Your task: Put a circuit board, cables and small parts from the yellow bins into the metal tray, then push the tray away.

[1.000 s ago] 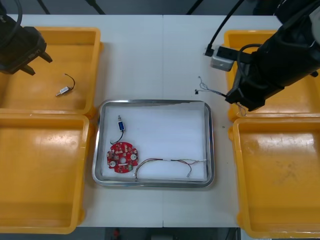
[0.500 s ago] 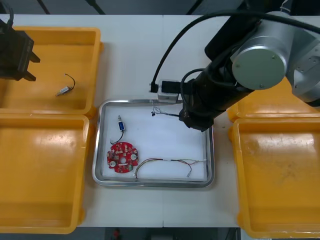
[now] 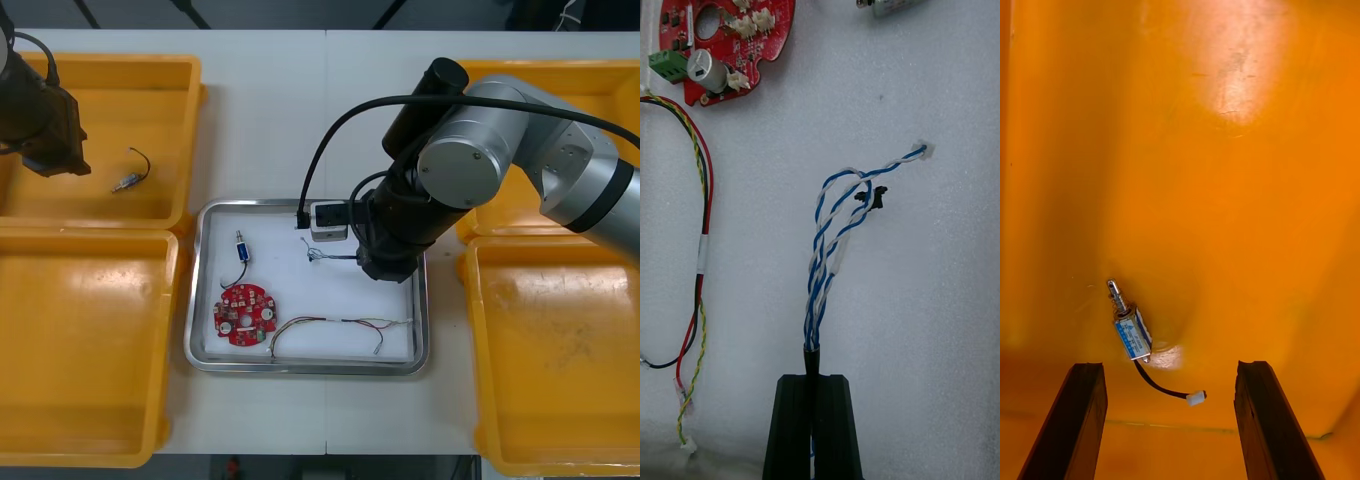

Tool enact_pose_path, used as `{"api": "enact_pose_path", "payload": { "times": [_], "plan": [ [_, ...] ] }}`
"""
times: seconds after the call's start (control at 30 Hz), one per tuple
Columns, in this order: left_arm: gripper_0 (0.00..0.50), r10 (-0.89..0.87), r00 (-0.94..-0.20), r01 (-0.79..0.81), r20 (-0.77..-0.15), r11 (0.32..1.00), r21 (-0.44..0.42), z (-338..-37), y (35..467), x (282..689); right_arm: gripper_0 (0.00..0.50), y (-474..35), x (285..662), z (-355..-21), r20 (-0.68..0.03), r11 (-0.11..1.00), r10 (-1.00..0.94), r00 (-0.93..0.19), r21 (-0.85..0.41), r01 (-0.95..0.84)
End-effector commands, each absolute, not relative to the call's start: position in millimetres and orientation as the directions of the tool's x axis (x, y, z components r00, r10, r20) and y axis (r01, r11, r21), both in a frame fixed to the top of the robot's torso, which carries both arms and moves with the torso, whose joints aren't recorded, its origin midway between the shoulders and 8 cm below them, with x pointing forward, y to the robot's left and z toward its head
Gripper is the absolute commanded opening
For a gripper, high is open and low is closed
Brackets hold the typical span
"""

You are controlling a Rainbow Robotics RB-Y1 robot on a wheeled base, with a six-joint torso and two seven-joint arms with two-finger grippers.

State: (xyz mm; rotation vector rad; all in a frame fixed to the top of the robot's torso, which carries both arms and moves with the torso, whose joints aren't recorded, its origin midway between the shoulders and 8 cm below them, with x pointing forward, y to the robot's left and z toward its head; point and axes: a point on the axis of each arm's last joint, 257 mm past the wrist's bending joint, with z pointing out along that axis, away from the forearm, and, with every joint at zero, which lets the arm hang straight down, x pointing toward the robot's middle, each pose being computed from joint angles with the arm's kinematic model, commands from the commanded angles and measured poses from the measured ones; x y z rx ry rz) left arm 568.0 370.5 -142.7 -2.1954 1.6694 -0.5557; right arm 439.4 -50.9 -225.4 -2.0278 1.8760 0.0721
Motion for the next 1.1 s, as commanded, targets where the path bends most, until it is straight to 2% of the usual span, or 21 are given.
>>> {"api": "enact_pose_path", "payload": {
  "times": [0.03,0.27,0.33,0.43,0.5,0.67,0.7,0.73,0.77,0.8,0.93,1.1],
  "plan": [
    [0.5,-0.981,0.156,-0.827,0.112,-0.191,-0.529,-123,345,589,0.0,-29,448,-220,-0.281,-0.083,-0.946,0.161,-0.271,-0.959],
    [0.5,-0.99,0.118,-0.841,0.082,-0.143,-0.522,-148,327,591,0.001,-25,452,-233,-0.267,-0.071,-0.953,0.144,-0.265,-0.962],
    [0.5,-0.993,0.105,-0.847,0.058,-0.12,-0.518,-158,323,591,0.025,-24,454,-235,-0.267,-0.073,-0.952,0.15,-0.276,-0.958],
    [0.5,-0.995,0.093,-0.859,0.037,-0.099,-0.502,-170,319,587,0.032,-25,455,-237,-0.261,-0.075,-0.953,0.151,-0.28,-0.957],
    [0.5,-0.996,0.086,-0.863,0.03,-0.09,-0.498,-173,318,586,0.046,-26,455,-237,-0.259,-0.074,-0.954,0.15,-0.282,-0.957],
    [0.5,-0.994,0.094,-0.867,0.054,-0.109,-0.486,-181,314,587,0.12,-28,459,-236,-0.254,-0.066,-0.957,0.143,-0.291,-0.955],
    [0.5,-0.994,0.097,-0.866,0.06,-0.113,-0.488,-181,314,589,0.176,-28,459,-237,-0.252,-0.065,-0.957,0.142,-0.291,-0.955],
    [0.5,-0.993,0.093,-0.862,0.066,-0.114,-0.495,-182,312,592,0.176,-29,459,-236,-0.253,-0.061,-0.958,0.138,-0.29,-0.955],
    [0.5,-0.993,0.094,-0.861,0.064,-0.114,-0.496,-183,313,592,0.46,-30,459,-236,-0.254,-0.056,-0.958,0.133,-0.289,-0.956],
    [0.5,-0.993,0.096,-0.859,0.062,-0.115,-0.498,-185,314,594,0.5,-31,460,-236,-0.255,-0.049,-0.959,0.126,-0.287,-0.957],
    [0.5,-0.995,0.09,-0.855,0.037,-0.097,-0.509,-185,317,597,0.5,-36,459,-229,-0.259,-0.035,-0.96,0.111,-0.282,-0.959],
    [0.5,-0.996,0.083,-0.857,0.037,-0.09,-0.508,-188,316,597,0.5,-46,458,-204,-0.256,-0.009,-0.963,0.084,-0.28,-0.96]
  ]
}}
